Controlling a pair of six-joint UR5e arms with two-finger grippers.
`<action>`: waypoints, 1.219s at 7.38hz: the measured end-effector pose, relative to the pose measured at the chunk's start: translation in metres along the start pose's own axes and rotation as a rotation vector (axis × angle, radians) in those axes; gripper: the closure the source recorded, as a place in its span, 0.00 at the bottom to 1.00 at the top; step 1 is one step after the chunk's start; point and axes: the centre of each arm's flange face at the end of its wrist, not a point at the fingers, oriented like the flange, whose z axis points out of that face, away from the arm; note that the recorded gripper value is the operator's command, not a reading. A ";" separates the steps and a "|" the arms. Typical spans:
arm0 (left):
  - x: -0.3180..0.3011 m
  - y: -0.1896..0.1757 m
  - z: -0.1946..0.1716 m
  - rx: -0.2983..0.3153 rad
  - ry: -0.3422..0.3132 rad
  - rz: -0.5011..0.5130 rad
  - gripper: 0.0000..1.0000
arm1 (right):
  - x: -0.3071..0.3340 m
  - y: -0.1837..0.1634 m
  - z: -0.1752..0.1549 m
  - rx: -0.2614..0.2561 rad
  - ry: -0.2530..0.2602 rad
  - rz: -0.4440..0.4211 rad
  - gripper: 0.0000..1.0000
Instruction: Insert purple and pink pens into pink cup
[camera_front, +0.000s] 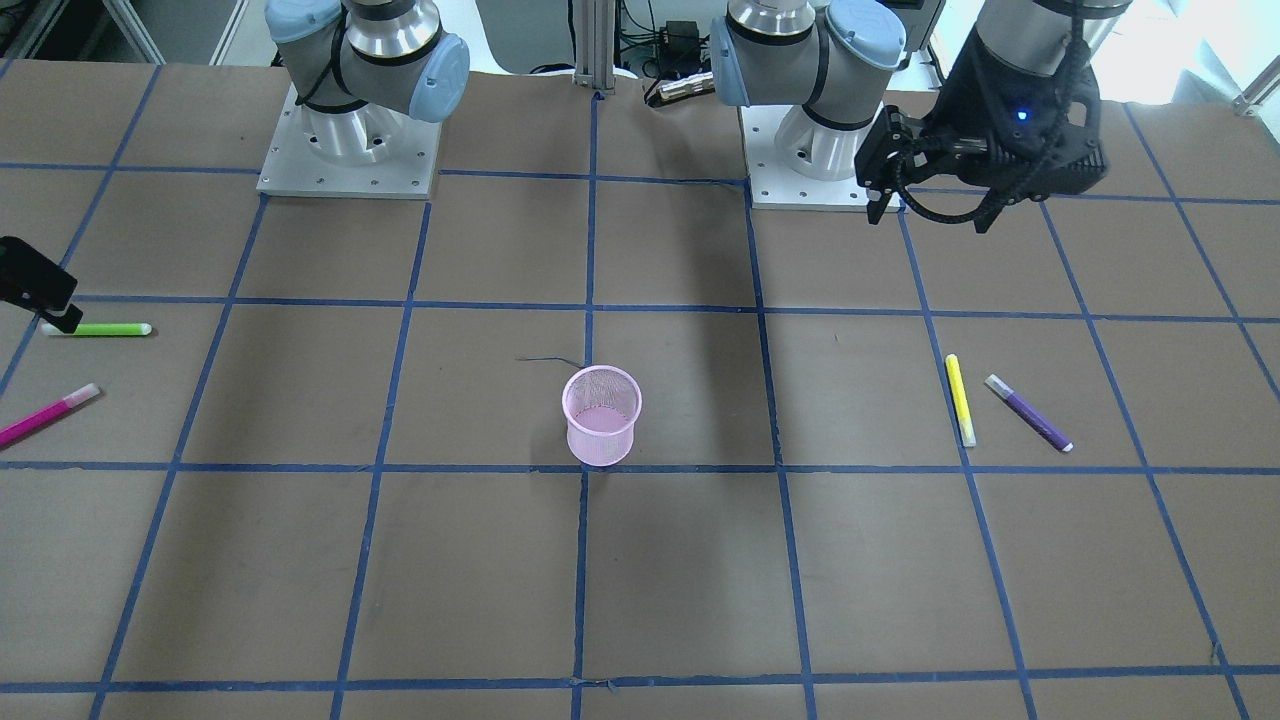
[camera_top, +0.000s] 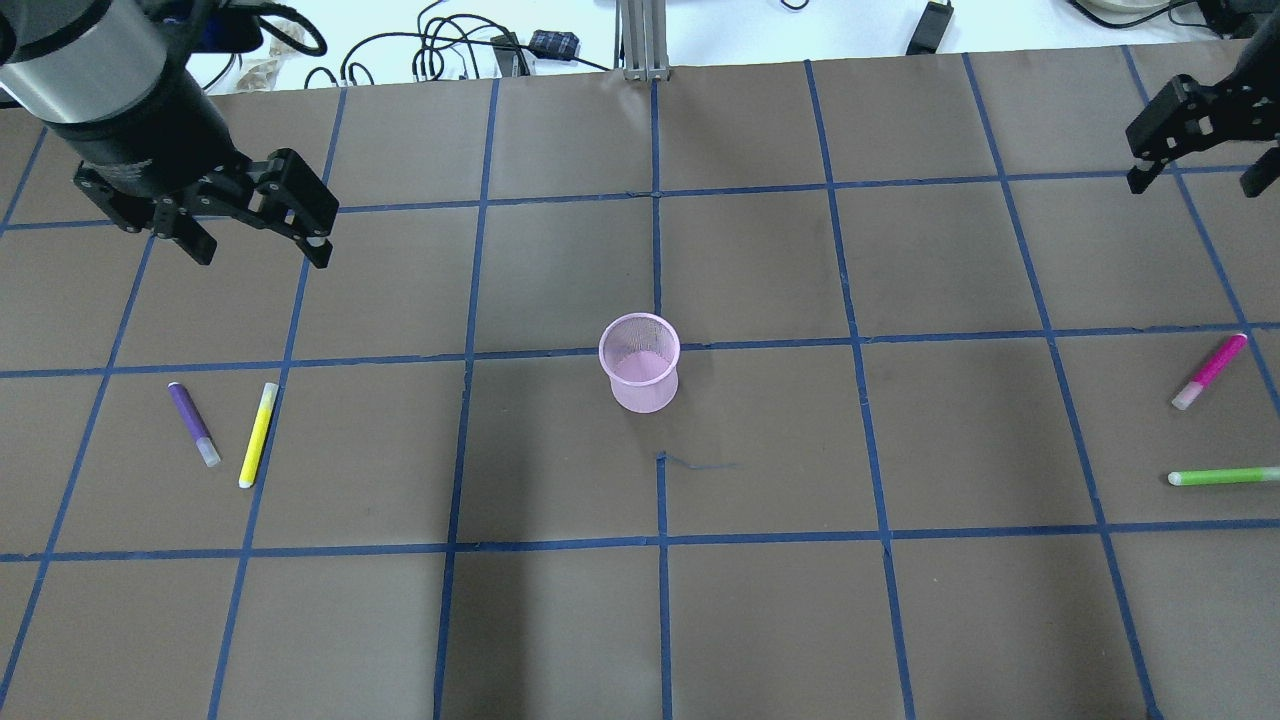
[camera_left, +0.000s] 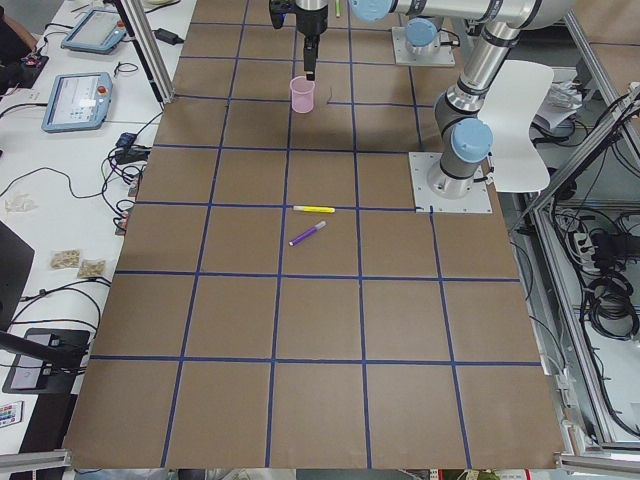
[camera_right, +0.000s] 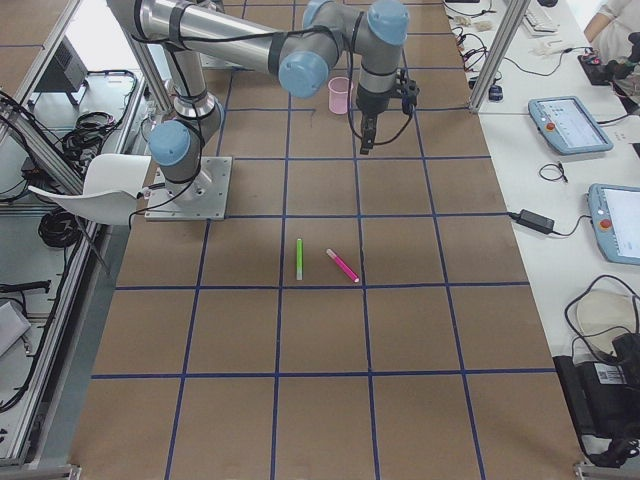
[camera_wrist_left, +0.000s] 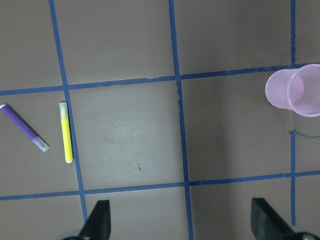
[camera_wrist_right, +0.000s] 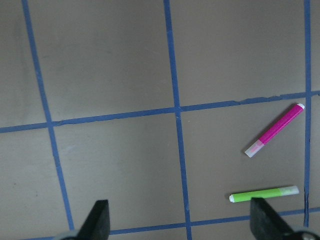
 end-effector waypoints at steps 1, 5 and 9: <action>-0.035 -0.005 0.006 -0.004 0.001 -0.045 0.00 | 0.029 -0.014 0.018 0.014 0.001 0.100 0.00; -0.210 -0.019 0.085 0.026 -0.012 -0.340 0.00 | 0.120 -0.045 0.118 0.017 0.002 0.297 0.00; -0.306 -0.026 0.217 0.038 -0.019 -0.504 0.00 | 0.186 -0.045 0.196 -0.010 0.006 0.419 0.00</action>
